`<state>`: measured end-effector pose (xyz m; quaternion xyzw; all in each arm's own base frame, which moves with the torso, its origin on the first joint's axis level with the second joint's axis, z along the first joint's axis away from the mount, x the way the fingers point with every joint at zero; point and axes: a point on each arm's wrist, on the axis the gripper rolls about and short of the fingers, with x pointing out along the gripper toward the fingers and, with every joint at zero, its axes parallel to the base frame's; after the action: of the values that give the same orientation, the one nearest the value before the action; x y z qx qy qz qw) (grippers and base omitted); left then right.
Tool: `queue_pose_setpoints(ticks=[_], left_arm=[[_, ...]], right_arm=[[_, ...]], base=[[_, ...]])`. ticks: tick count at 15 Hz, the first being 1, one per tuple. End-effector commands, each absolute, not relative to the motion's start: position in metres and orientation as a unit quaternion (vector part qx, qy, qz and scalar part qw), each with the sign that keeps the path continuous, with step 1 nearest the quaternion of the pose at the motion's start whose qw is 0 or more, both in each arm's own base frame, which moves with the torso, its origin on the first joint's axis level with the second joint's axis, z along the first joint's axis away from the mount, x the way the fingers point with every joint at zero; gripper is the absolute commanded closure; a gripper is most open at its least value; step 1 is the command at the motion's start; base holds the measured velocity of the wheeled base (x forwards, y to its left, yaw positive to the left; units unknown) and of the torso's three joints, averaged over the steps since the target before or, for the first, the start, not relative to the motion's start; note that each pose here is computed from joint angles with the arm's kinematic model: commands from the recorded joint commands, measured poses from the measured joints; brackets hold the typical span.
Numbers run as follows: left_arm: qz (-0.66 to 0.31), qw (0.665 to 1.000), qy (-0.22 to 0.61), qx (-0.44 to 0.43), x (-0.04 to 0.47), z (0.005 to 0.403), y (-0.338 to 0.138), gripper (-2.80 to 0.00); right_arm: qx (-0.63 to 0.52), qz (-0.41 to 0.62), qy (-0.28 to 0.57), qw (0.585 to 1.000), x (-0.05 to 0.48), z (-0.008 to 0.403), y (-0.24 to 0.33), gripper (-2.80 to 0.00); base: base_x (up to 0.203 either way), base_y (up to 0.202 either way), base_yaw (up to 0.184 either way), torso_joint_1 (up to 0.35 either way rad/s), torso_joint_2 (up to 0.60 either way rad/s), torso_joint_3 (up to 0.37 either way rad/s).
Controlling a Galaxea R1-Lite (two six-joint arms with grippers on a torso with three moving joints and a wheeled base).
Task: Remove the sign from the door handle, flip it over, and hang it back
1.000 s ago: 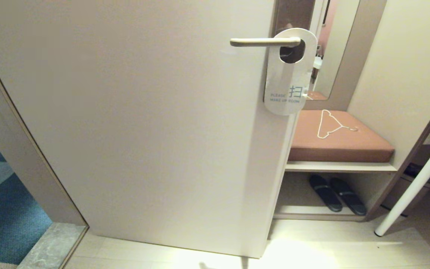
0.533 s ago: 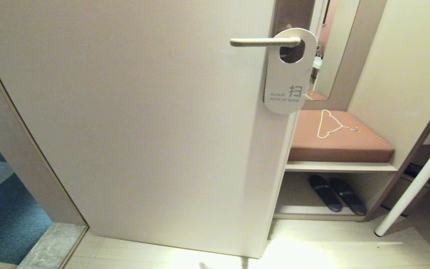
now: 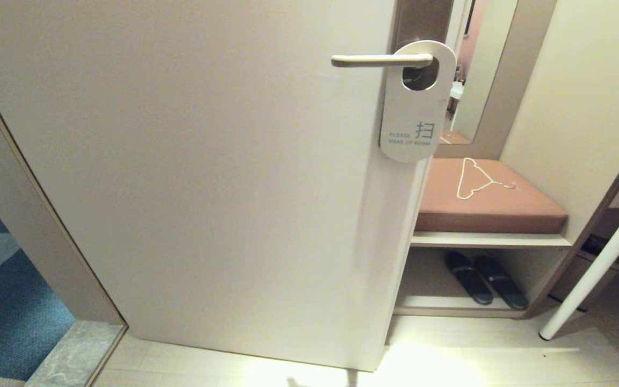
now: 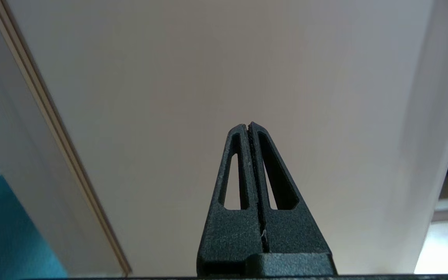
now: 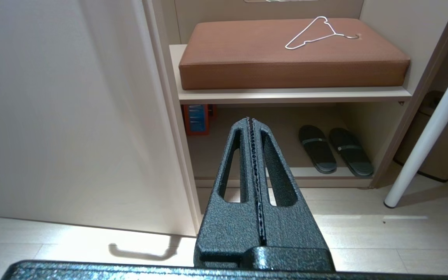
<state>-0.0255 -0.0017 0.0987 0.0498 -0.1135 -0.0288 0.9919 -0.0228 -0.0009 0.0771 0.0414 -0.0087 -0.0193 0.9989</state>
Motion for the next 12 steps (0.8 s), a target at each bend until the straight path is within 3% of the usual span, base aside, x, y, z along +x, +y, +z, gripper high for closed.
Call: queue_pose_setpoints(ticks=[1, 12], left_arm=[[-0.026, 0.993, -0.104, 0.049, -0.025, 0.097, -0.002, 0.0], [-0.003, 0.999, 0.006, 0.043, -0.023, 0.075, 0.0, 0.0]], right_arm=[[0.042, -0.02, -0.009, 0.999, -0.023, 0.077, -0.001, 0.0], [0.042, -0.02, -0.009, 0.999, -0.023, 0.077, -0.001, 0.0]], base=[[0.0, 0.0, 0.0, 0.0, 0.0, 0.0], [0.0, 0.0, 0.0, 0.0, 0.0, 0.0]])
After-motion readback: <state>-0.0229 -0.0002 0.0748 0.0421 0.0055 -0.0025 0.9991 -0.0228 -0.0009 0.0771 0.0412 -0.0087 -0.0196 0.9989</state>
